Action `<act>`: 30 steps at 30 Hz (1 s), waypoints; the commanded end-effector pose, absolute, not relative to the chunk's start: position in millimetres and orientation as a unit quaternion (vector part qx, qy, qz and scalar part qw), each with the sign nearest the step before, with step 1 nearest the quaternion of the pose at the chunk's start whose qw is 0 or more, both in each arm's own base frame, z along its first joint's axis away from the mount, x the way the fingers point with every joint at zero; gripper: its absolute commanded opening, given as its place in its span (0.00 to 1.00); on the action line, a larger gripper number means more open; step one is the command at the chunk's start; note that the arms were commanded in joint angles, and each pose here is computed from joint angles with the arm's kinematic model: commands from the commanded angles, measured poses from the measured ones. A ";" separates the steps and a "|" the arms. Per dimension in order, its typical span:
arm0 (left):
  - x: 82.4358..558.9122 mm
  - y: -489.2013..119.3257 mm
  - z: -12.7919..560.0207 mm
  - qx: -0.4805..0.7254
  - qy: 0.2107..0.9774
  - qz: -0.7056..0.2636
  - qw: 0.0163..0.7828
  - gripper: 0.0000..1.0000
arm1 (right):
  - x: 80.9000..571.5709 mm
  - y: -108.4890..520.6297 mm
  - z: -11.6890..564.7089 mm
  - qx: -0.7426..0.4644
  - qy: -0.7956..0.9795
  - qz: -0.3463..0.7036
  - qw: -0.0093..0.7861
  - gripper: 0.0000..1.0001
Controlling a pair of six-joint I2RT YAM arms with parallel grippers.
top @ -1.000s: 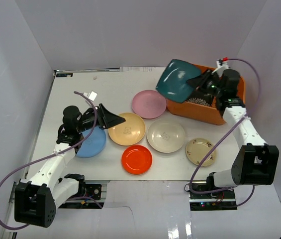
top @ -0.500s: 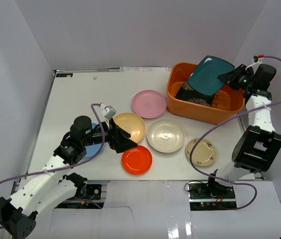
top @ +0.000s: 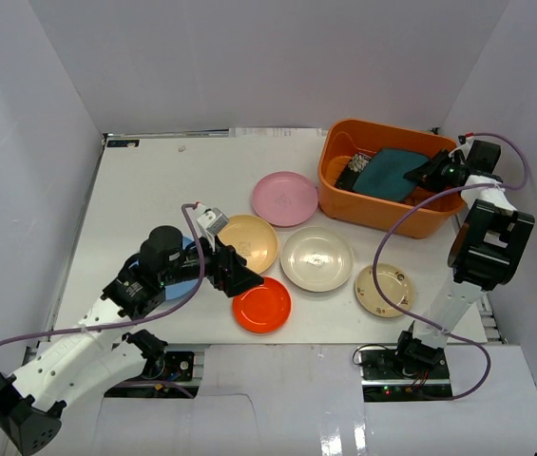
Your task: Place the plates into the plastic bin on the countertop
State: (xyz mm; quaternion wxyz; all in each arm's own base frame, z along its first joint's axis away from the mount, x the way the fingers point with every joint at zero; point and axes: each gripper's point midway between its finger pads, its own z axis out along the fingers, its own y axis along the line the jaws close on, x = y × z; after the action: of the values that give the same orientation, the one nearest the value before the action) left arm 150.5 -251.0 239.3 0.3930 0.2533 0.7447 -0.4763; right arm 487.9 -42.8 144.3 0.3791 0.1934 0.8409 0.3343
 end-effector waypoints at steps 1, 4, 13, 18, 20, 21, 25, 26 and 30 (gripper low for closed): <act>154.1 -251.0 250.1 0.257 0.742 -0.466 0.409 0.98 | 502.5 -32.3 188.0 0.131 0.824 0.351 0.426 0.08; 154.1 -252.4 247.3 0.258 0.745 -0.464 0.404 0.98 | 501.7 -36.6 174.3 0.145 0.835 0.332 0.414 0.16; 157.8 -251.5 243.1 0.251 0.753 -0.455 0.403 0.98 | 494.5 -64.3 142.0 0.187 0.881 0.190 0.391 0.84; 165.5 -247.6 241.0 0.237 0.762 -0.439 0.413 0.98 | 495.8 -76.8 159.4 0.177 0.887 0.080 0.419 0.96; 170.3 -244.5 238.6 0.227 0.769 -0.426 0.418 0.98 | 494.2 -92.8 168.1 0.185 0.883 0.005 0.432 0.90; 172.0 -243.3 238.4 0.224 0.771 -0.422 0.421 0.98 | 495.5 -85.4 177.9 0.176 0.880 -0.011 0.441 0.90; 181.3 -236.8 235.8 0.208 0.780 -0.404 0.430 0.98 | 492.4 -81.5 207.4 0.176 0.861 -0.082 0.470 0.91; 184.0 -234.8 234.7 0.204 0.783 -0.397 0.433 0.98 | 494.6 -72.1 215.7 0.170 0.855 -0.082 0.483 0.91; 198.6 -220.5 232.4 0.171 0.796 -0.362 0.454 0.98 | 488.2 -56.7 251.5 0.170 0.835 -0.079 0.517 0.94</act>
State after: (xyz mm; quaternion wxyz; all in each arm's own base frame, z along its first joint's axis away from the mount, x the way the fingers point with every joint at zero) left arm 182.6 -232.9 217.9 0.4176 0.1961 0.7954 -0.3931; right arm 486.2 -42.8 188.9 0.4496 0.1500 0.8797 -0.0380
